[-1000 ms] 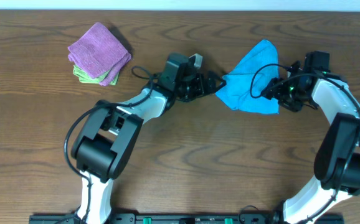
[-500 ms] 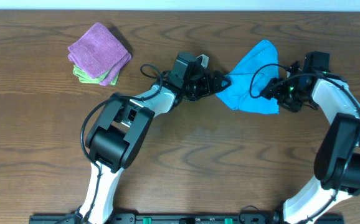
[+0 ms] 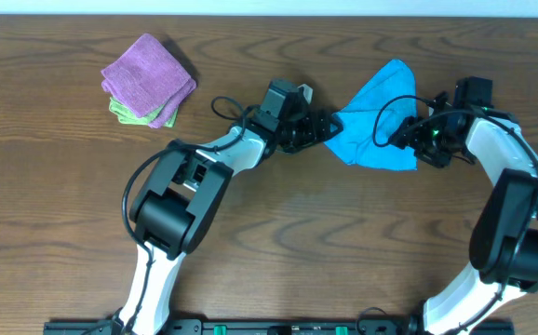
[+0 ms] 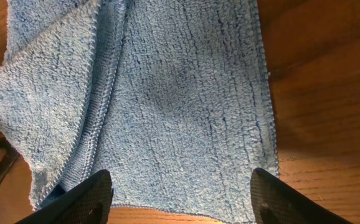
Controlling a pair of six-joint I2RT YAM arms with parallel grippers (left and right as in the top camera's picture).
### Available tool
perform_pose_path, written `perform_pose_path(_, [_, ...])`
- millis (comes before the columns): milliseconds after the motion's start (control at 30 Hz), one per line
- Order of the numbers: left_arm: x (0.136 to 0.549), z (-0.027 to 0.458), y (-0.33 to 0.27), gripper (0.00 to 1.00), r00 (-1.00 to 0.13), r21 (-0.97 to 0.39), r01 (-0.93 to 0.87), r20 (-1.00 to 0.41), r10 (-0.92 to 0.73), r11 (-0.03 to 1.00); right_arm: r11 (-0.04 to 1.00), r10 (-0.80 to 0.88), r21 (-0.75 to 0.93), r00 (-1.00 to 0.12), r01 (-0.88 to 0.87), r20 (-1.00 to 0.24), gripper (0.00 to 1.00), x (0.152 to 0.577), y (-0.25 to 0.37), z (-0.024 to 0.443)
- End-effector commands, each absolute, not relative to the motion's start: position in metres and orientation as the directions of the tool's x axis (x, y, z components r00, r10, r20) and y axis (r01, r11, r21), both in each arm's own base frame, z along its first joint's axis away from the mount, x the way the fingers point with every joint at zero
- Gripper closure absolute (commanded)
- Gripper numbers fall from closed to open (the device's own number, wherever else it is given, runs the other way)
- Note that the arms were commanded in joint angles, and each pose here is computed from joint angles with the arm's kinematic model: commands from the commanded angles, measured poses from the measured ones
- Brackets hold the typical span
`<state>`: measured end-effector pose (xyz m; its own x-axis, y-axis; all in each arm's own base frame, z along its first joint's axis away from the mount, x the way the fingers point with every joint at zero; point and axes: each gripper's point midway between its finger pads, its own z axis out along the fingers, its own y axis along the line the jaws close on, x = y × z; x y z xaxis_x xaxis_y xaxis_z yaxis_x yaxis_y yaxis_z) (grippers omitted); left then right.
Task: Fold the cloth
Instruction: 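Reach the left gripper to the cloth's left edge and grasp it, then hold the cloth with both grippers and pull it apart to spread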
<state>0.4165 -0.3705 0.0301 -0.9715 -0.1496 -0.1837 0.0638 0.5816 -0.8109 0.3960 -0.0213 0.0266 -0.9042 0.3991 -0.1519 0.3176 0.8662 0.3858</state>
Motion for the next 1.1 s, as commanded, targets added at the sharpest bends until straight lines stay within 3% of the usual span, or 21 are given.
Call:
perform_pose_path(0, [0.405, 0.003, -0.373, 0.22, -0.977, -0.771, 0.033, -0.161, -0.144, 0.636, 0.858, 0.41, 0.399, -0.899, 0.324, -0.154, 0.29, 0.396, -0.021, 0.031])
perform_pose_path(467, [0.392, -0.028, -0.371, 0.35, -0.985, -0.729, -0.012, -0.111, -0.135, 0.685, 0.857, 0.411, 0.396, -0.901, 0.33, -0.139, 0.29, 0.393, -0.02, 0.03])
perform_pose_path(1067, [0.399, -0.031, -0.366, 0.83, -0.977, -0.702, 0.001, -0.153, -0.151, 0.712, 0.857, 0.41, 0.395, -0.902, 0.332, -0.131, 0.29, 0.391, -0.02, 0.03])
